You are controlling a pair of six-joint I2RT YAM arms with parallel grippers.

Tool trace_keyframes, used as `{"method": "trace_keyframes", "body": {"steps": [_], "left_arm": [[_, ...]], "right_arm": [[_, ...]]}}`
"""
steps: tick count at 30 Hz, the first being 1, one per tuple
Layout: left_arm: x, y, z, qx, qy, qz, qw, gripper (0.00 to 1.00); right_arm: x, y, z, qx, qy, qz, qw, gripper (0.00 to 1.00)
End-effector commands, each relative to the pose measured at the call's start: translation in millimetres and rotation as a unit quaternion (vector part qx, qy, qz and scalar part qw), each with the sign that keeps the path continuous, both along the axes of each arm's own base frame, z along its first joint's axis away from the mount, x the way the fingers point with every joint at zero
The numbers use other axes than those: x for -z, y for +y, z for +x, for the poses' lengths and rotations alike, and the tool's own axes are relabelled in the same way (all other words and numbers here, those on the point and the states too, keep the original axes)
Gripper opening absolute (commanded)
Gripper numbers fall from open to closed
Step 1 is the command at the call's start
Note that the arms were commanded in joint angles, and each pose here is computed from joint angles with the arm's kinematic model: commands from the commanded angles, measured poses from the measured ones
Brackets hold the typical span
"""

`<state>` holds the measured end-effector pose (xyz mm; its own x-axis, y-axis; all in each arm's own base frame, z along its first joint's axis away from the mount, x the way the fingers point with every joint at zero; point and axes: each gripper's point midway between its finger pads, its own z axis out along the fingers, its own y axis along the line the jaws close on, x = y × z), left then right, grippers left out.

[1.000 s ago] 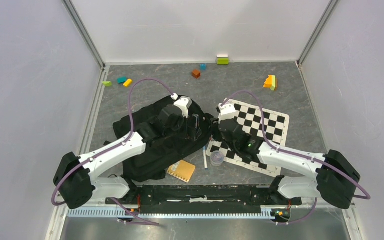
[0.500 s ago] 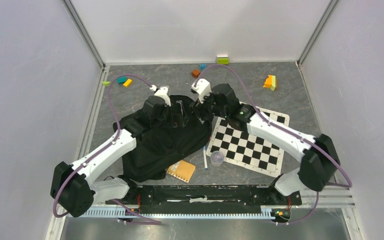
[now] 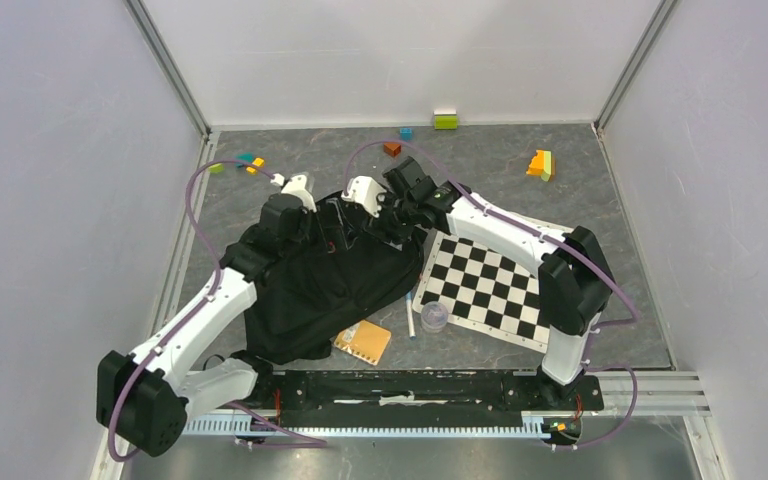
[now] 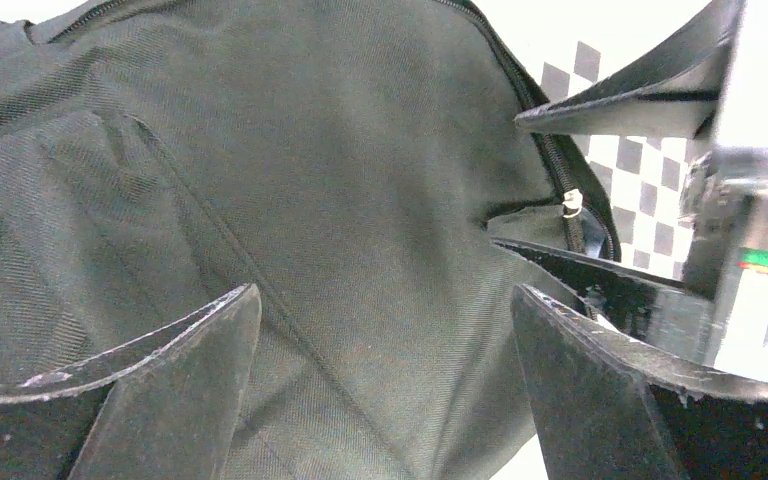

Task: Pack the student bag
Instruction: Zip the student bag at the center of the board.

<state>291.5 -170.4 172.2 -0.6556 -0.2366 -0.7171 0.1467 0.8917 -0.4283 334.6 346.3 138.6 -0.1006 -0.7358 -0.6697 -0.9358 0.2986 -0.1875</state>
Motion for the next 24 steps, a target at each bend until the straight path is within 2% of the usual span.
{"method": "trace_keyframes", "body": {"steps": [1, 9, 13, 19, 22, 24], "left_arm": [[-19, 5, -3, -0.006, -0.023, -0.028, 0.999, 1.0], [-21, 12, -11, -0.002, -0.022, -0.027, 0.999, 1.0], [-22, 12, -10, 0.0, -0.021, -0.027, 0.999, 1.0], [-24, 11, -8, -0.002, -0.022, -0.033, 0.999, 1.0], [-25, 9, -7, -0.002, -0.022, -0.036, 0.999, 1.0], [-26, 9, -6, -0.002, -0.022, -0.036, 0.999, 1.0]], "right_arm": [[11, -22, -2, -0.003, -0.008, -0.065, 0.998, 0.67], [25, -42, 1, 0.009, -0.039, -0.145, 0.989, 0.67], [32, -45, -2, -0.003, -0.055, -0.177, 0.983, 0.64], [42, -49, -9, -0.008, -0.063, -0.186, 0.981, 0.58], [49, -49, -14, -0.006, -0.064, -0.179, 0.982, 0.47], [51, -49, -17, -0.004, -0.066, -0.17, 0.983, 0.35]]}}
